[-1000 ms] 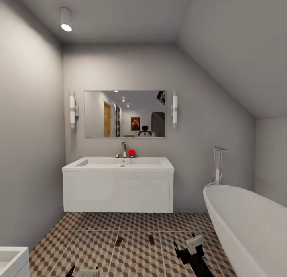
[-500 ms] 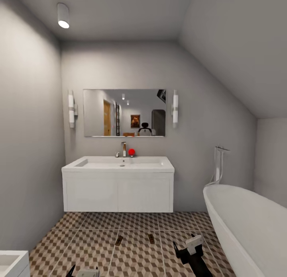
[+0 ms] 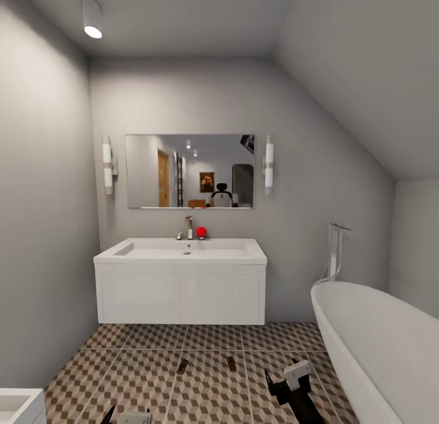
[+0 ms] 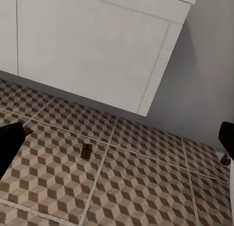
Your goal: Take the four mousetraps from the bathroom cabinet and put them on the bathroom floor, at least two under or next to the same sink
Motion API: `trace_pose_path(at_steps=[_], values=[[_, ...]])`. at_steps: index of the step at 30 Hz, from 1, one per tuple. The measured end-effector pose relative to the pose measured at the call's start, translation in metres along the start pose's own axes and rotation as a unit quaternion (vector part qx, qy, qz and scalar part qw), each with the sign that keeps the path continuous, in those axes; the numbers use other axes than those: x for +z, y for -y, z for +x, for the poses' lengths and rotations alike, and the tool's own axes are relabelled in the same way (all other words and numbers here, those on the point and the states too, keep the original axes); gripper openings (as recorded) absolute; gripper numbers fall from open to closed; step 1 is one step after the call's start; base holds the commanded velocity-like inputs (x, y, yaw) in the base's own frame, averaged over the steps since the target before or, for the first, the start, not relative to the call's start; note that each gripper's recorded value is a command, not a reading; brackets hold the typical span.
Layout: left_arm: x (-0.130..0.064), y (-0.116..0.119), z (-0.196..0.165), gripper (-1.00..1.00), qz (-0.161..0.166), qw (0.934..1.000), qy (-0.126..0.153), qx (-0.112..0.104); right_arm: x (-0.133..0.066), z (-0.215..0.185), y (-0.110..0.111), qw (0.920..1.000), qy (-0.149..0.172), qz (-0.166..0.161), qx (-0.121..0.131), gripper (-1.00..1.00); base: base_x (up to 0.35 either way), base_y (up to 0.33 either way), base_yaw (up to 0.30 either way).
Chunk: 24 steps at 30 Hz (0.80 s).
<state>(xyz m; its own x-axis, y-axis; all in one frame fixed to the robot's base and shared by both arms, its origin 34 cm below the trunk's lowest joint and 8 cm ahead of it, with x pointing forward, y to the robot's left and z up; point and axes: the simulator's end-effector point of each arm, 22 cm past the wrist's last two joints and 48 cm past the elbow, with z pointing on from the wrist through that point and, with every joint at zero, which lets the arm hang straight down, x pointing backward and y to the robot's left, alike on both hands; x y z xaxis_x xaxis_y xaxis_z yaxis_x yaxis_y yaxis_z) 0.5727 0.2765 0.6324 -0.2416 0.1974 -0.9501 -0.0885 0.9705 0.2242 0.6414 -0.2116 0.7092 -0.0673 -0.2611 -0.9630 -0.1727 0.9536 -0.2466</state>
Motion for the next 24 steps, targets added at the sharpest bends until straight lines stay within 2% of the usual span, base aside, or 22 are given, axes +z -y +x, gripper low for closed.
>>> trace_pose_path(at_steps=[24], values=[[-0.007, -0.007, -0.025, 1.00, 0.003, 0.9998, -0.019, 0.003, -0.001, -0.024, 0.006, 0.9998, -0.018, -0.005, 0.003, 1.00, 0.000, 0.000, 0.000]])
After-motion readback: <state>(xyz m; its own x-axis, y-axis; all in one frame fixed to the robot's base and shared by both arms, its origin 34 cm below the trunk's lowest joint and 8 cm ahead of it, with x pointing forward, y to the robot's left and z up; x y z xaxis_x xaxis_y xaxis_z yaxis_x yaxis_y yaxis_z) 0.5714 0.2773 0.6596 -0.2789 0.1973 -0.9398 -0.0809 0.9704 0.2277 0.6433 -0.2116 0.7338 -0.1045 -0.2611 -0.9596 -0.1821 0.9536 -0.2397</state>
